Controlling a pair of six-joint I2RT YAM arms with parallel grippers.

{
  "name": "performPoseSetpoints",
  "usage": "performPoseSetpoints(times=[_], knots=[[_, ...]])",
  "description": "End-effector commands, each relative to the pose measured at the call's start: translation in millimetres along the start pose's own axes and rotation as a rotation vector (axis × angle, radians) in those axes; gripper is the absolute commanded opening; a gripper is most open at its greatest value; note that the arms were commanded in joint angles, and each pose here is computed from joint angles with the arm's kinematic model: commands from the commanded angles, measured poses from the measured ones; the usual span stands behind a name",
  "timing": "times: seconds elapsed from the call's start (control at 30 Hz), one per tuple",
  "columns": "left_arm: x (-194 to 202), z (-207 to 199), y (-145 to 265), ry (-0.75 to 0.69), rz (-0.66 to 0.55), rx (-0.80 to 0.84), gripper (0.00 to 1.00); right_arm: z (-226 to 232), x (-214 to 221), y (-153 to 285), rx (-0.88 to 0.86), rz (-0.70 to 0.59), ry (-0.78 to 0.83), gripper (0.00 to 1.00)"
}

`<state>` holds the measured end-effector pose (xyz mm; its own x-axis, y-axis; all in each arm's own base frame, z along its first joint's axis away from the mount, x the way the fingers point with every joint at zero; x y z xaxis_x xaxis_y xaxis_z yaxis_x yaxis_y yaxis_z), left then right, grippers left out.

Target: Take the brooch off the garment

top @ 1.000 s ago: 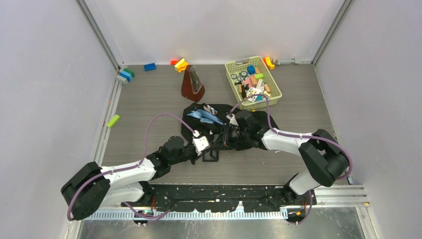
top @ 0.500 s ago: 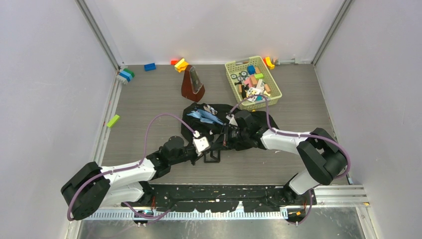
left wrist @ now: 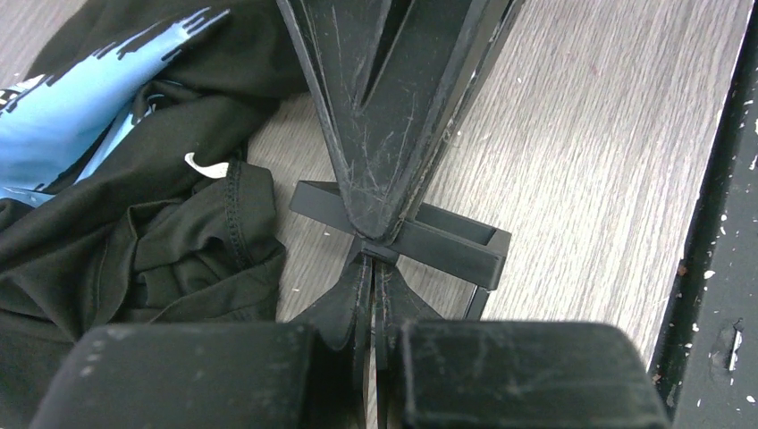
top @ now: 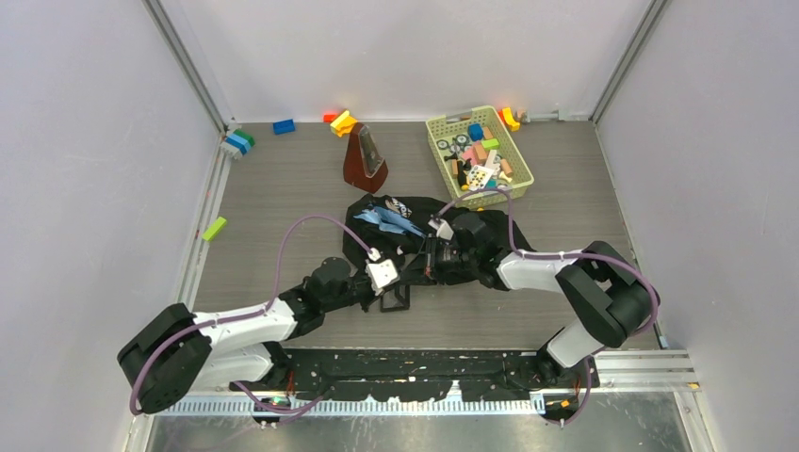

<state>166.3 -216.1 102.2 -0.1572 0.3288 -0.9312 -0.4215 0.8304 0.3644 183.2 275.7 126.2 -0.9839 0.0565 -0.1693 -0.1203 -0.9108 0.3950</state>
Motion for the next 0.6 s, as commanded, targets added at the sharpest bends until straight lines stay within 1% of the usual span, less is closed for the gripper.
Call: performPoseSetpoints(times=[0.0,0.17,0.3,0.4,0.57], knots=[[-6.0,8.3,-3.7,-0.018,0.023,-0.049,0.00,8.2,-3.0,2.8,-0.085,-0.003,0.033,0.01],[0.2,11.1,-5.9,-0.007,0.073,-0.069,0.00,-5.1,-3.6,5.8,-0.088,-0.022,0.015,0.00],[1.9,9.8,-9.2,-0.003,0.094,-0.051,0.00,-19.6,-4.4,10.6,-0.083,-0.041,-0.011,0.01],[1.8,9.4,-9.4,-0.004,0.095,-0.048,0.00,-30.0,-3.4,15.1,-0.091,-0.049,-0.043,0.01],[1.3,8.5,-9.7,-0.012,0.094,-0.039,0.00,-33.0,-3.7,16.0,-0.150,-0.055,-0.077,0.01]])
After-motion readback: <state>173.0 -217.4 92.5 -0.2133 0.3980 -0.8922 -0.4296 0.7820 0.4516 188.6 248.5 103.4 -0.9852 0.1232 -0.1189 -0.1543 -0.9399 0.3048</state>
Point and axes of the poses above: each gripper's point midway between its finger pads, its own y axis back along the fingers, its own z axis along the line the jaws close on, x = y × z, the point moved 6 cm from there along y, back along the fingers, and after that the axes turned 8 degrees about y, right-handed, at the moved point
